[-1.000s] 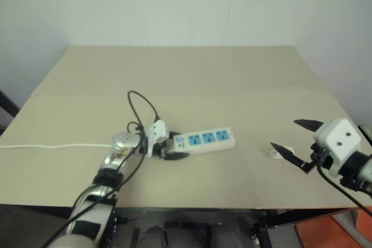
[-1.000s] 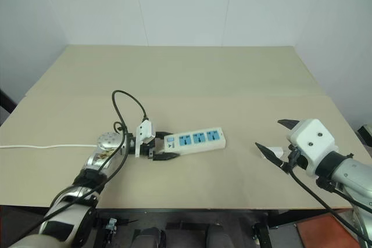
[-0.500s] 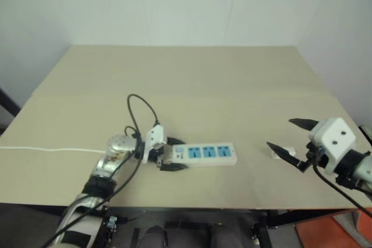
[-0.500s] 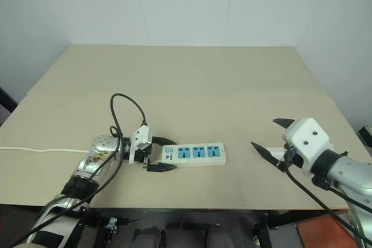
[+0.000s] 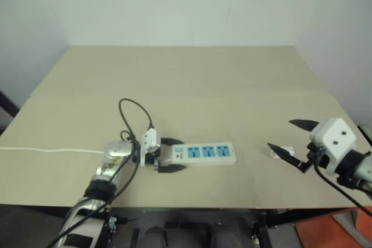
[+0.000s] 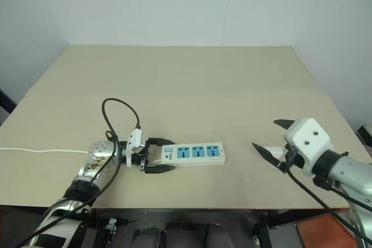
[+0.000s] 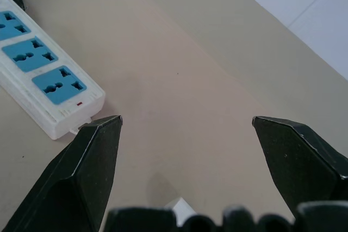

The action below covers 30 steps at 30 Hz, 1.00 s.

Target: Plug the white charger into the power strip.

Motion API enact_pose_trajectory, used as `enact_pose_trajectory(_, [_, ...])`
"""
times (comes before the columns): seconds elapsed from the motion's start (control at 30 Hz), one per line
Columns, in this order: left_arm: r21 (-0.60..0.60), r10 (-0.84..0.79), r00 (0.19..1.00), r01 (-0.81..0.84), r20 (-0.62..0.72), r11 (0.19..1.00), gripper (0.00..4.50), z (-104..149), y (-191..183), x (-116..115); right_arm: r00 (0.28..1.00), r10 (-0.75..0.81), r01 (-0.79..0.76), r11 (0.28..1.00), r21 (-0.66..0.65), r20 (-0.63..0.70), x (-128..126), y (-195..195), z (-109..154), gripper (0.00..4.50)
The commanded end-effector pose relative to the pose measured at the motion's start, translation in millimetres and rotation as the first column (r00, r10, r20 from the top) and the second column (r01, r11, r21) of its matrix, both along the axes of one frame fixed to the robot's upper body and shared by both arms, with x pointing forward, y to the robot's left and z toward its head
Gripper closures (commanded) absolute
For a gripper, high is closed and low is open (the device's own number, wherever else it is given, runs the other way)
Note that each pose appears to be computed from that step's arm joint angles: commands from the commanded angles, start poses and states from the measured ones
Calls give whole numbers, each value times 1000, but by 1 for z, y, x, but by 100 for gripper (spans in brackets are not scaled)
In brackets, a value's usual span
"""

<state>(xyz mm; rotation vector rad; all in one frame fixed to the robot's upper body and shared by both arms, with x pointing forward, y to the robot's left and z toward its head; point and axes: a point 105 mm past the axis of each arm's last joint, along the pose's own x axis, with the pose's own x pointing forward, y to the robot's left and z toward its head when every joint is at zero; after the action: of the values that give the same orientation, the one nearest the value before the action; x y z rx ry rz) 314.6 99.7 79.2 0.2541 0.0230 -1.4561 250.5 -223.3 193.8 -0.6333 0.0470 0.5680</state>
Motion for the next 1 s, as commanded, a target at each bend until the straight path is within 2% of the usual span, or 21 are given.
enact_pose_trajectory(0.03, [24, -24, 1000, 24, 19, 999, 3, 0, -3, 5, 999, 2, -2, 1000, -13, 43, -2, 1, 12, 0])
enact_pose_trajectory(0.2, [36, -42, 999, 42, 0, 998, 3, -7, -8, 7, 999, 9, -8, 1000, -13, 43, -2, 2, 13, 0])
enact_pose_trajectory(0.6, [47, -159, 986, 161, -56, 986, 3, -24, -21, -13, 999, 25, -25, 1000, -19, 40, -1, 3, 15, 0])
enact_pose_trajectory(0.7, [34, -156, 986, 158, -59, 987, 58, -24, -22, -13, 999, 35, -34, 999, -16, 42, 0, 5, 17, 0])
enact_pose_trajectory(0.77, [25, -152, 987, 153, -60, 988, 115, -24, -21, -13, 998, 37, -36, 999, -16, 43, 0, 5, 18, 0])
enact_pose_trajectory(1.0, [6, -135, 989, 136, -63, 991, 123, -25, -22, -14, 998, 40, -39, 999, -16, 45, 1, 4, 19, 0])
